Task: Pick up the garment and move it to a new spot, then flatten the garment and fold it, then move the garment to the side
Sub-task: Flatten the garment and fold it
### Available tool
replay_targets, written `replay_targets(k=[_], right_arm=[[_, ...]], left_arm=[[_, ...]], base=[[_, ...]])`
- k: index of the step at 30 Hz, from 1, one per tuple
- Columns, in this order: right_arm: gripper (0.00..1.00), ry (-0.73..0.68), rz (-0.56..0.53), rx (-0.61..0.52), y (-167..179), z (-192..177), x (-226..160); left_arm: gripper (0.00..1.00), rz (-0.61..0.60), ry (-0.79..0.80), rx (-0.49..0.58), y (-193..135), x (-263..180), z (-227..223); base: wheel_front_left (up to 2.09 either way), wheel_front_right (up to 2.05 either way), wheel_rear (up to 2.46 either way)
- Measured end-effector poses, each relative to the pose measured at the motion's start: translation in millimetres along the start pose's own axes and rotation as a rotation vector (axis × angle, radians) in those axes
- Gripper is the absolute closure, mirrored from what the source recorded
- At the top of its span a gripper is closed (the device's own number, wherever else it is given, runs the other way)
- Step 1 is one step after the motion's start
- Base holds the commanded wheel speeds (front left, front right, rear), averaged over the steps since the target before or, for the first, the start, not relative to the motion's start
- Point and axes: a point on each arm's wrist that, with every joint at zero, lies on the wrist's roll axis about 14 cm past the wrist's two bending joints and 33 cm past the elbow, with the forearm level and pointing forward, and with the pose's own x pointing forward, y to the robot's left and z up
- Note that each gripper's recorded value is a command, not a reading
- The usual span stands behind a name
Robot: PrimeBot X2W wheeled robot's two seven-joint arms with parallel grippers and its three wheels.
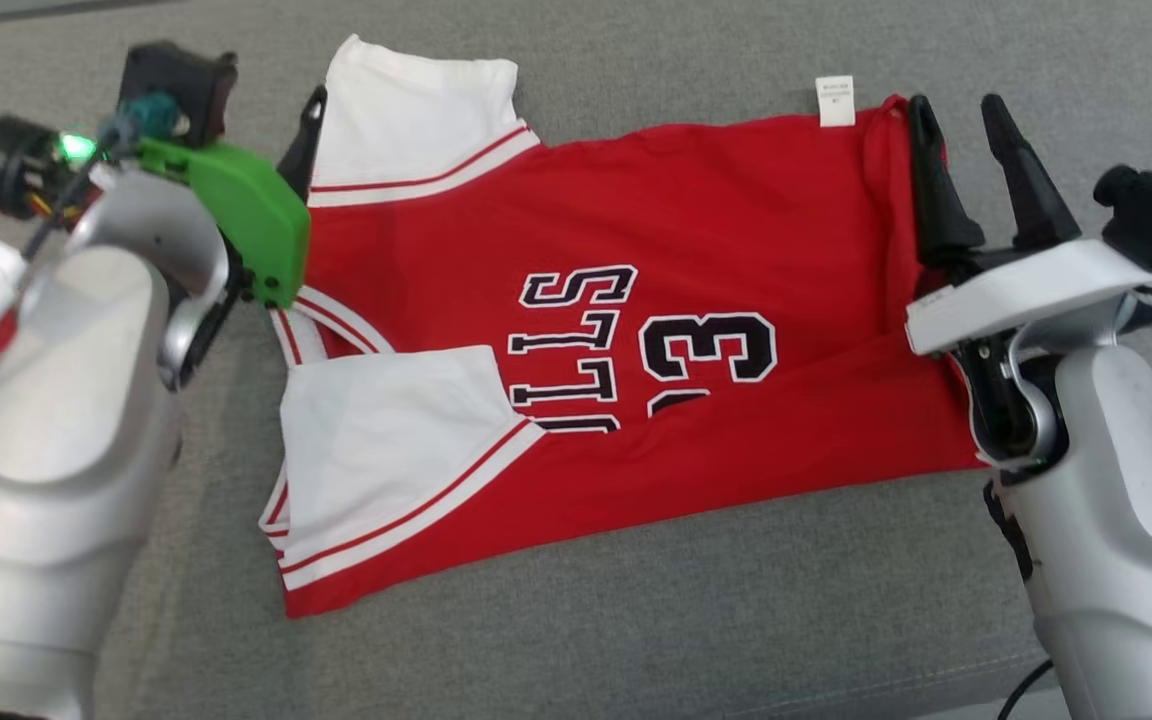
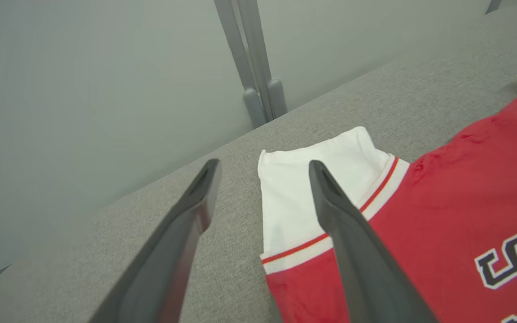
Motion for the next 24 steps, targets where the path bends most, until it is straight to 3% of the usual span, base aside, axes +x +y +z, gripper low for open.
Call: replay_targets(k=[9,24], right_arm=[[0.00,0.001,0.010,0.009,-3.2,-10.9,38.9],[0.00,0.028,-0.078,-0.031,-49.6,-29.5,42.9]], left_arm=[[0.00,-0.098,0.277,0.063,30.3,53.8,-14.4],[0.00,-0.224,0.456,-0.008,13.6,105.6,-72.4]], base=[[0.00,0.00,0.00],[0.00,0.00,0.00]])
